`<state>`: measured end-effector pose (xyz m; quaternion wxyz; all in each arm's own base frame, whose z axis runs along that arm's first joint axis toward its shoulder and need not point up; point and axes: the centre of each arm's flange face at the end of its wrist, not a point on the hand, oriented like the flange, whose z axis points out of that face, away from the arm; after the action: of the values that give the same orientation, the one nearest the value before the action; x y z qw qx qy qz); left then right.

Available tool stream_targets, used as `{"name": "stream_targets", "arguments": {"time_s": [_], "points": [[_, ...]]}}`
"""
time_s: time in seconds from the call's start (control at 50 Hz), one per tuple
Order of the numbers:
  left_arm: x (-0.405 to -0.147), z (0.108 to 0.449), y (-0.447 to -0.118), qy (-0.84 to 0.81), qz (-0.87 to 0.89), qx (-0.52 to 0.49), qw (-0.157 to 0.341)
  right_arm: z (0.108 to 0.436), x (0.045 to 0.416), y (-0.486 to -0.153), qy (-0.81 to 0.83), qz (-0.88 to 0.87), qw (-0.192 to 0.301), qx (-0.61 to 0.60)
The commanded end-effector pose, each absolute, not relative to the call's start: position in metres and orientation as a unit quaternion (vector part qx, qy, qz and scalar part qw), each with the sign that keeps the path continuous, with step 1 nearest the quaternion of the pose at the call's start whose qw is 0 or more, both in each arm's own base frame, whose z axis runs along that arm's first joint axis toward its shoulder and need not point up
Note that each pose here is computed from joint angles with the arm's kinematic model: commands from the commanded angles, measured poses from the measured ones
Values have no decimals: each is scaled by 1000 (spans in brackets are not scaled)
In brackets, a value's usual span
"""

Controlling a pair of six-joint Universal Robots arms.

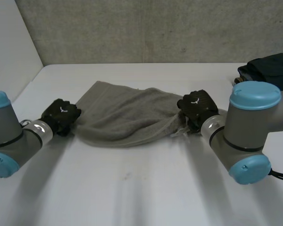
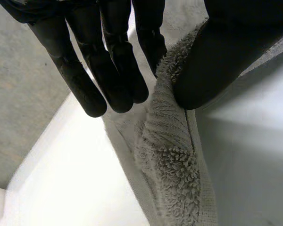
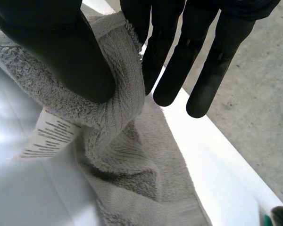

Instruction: Fold the laundry.

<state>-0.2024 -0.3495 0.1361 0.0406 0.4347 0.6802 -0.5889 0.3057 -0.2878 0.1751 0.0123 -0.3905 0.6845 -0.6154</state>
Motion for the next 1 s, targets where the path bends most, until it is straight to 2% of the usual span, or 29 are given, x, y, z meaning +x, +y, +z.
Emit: {"name": "stream_targets", "arguments": {"time_s": [0.02,0.04,0.1,0.12,0.18,0.22,0.3,0.34,0.48,0.56,0.6,0.66,0.68,0.74,0.76,0.84,0.9,0.98,1.0], "points": [[-201,211,-331,650,-651,390,36,213,284,-290,680,-630,-5,-374],[-200,239,-323,641,-677,362,24,234,274,-294,673,-643,-15,-366],[-197,278,-307,622,-715,320,2,274,258,-299,652,-670,-29,-354],[-196,303,-297,607,-738,296,-17,294,251,-299,640,-682,-28,-352],[-196,345,-274,571,-776,265,-50,317,245,-296,632,-686,-16,-360],[-196,358,-264,560,-785,256,-66,329,241,-292,640,-675,0,-367],[-206,352,-262,580,-766,258,-99,324,235,-297,672,-636,15,-378],[-216,337,-264,603,-742,275,-103,311,235,-303,692,-608,19,-389],[-224,273,-306,682,-662,306,-46,282,239,-320,692,-559,-26,-457],[-234,262,-329,680,-657,326,-11,279,248,-345,654,-592,-60,-467],[-242,278,-345,652,-684,327,3,284,256,-357,627,-624,-70,-461],[-249,310,-359,605,-732,314,7,312,268,-387,547,-718,-104,-418],[-251,341,-366,563,-773,293,7,333,271,-401,500,-767,-125,-381],[-253,387,-367,500,-829,252,-3,369,271,-413,426,-835,-150,-313],[-250,419,-364,455,-862,223,-7,386,270,-416,385,-868,-153,-273],[-243,469,-350,385,-907,165,-30,420,264,-413,297,-925,-123,-204],[-243,471,-347,388,-908,151,-43,419,261,-410,294,-929,-91,-203],[-244,444,-352,434,-886,154,-47,400,253,-408,337,-906,-56,-249],[-241,429,-356,456,-875,158,-44,386,250,-408,362,-890,-44,-274]]}}
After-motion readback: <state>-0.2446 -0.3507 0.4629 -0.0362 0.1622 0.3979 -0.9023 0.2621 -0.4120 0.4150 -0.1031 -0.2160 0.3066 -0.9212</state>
